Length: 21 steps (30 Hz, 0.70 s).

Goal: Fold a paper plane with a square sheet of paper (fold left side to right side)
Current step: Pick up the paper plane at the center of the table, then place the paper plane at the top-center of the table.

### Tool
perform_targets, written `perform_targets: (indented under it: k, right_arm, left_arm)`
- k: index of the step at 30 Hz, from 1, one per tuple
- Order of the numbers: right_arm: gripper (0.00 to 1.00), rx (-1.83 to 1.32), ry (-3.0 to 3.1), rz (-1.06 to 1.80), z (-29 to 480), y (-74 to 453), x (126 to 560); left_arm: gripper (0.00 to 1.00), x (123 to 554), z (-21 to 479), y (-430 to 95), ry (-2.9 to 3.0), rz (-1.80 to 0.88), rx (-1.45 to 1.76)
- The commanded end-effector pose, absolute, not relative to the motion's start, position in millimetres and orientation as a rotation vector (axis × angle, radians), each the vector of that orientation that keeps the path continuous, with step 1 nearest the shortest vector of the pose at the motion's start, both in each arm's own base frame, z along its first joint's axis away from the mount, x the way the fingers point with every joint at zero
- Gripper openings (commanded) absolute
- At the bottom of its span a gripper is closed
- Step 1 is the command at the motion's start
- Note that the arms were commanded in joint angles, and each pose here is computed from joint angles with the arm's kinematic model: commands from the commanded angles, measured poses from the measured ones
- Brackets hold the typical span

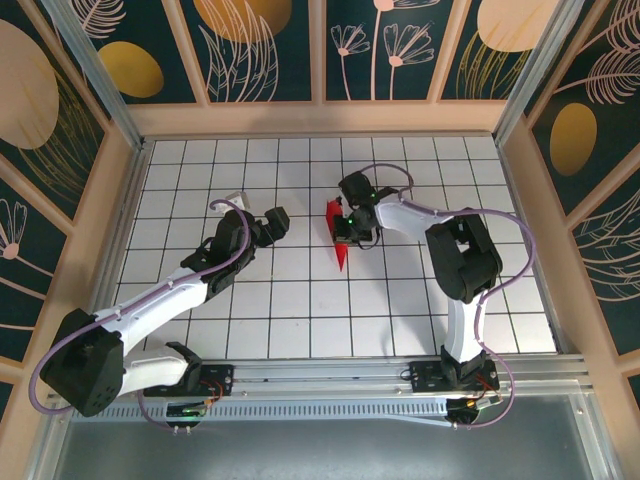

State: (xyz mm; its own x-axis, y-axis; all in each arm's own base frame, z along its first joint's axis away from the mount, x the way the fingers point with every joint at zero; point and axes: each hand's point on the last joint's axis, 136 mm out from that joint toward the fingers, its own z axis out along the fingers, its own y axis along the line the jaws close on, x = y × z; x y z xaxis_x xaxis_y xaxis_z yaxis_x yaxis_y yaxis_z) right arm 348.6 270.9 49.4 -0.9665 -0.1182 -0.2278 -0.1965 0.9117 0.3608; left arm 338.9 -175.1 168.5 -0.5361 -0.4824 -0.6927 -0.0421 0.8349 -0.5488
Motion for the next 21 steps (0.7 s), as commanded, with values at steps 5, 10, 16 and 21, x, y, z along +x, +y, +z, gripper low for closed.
perform_targets:
  k: [5, 10, 16, 21]
  right_arm:
    - [0.00, -0.229, 2.922, 0.241, 62, 221, 371]
    - [0.00, -0.121, 2.936, 0.170, 66, 213, 399]
    - [0.00, -0.084, 2.924, 0.132, 61, 223, 432]
    - [0.00, -0.051, 2.900, 0.133, 51, 229, 462]
  left_arm:
    - [0.99, 340, 177, -166, 2.053, -0.564, -0.402]
    - [0.99, 341, 180, -165, 2.048, -0.550, -0.404]
    - [0.99, 346, 186, -169, 2.071, -0.525, -0.367]
    - [0.99, 345, 186, -173, 2.052, -0.585, -0.390]
